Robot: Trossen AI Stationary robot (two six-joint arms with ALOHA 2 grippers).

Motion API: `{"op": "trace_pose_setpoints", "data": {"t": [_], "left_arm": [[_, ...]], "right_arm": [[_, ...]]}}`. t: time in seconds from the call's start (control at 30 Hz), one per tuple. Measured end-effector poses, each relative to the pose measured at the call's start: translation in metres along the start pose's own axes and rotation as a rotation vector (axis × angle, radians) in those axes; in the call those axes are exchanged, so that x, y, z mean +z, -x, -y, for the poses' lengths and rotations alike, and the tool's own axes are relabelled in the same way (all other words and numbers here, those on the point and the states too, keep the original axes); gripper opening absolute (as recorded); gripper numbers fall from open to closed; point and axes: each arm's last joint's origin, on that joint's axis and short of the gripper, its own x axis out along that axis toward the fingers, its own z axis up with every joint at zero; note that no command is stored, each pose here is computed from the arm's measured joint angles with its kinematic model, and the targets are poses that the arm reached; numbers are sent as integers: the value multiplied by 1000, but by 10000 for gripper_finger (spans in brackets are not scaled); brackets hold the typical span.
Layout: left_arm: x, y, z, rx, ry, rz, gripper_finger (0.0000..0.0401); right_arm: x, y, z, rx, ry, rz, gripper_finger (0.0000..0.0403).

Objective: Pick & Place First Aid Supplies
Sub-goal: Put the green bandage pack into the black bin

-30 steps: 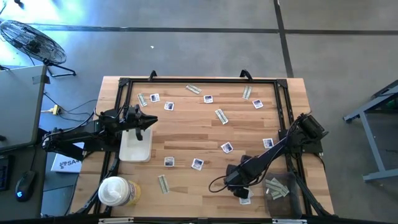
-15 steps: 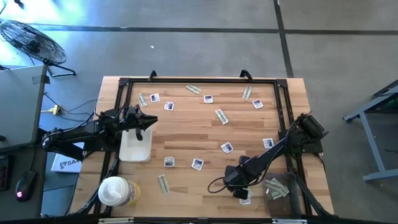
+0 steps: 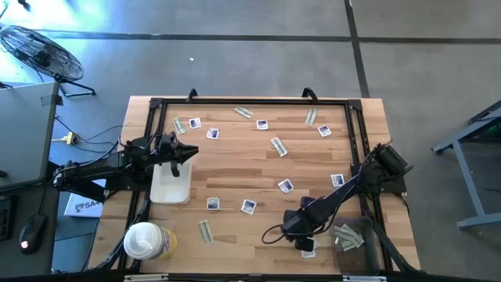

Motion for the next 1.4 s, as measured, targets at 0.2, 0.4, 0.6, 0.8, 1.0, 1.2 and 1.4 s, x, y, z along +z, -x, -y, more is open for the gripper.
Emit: {"op": "trace_pose_setpoints", "data": {"t": [0.2,0.4,0.6,0.8,1.0,1.2,1.4], "left_arm": [[0,0,0,0,0,0,60],[0,0,0,0,0,0,60],[0,0,0,0,0,0,60],[0,0,0,0,0,0,60],[0,0,0,0,0,0,60],[0,0,0,1,0,0,60],[0,0,0,0,0,0,60]], "right_arm": [[1,-5,-1,-10,16,-8,78],[0,-4,0,-24,15,-3,20],[-1,1,2,-66,-41,20,8],[-3,52,0,-117,-126,88,2],[-33,112,-4,-218,-184,224,1],[-82,128,-6,-330,-169,396,1],[-125,103,-1,-421,-128,471,0]]}}
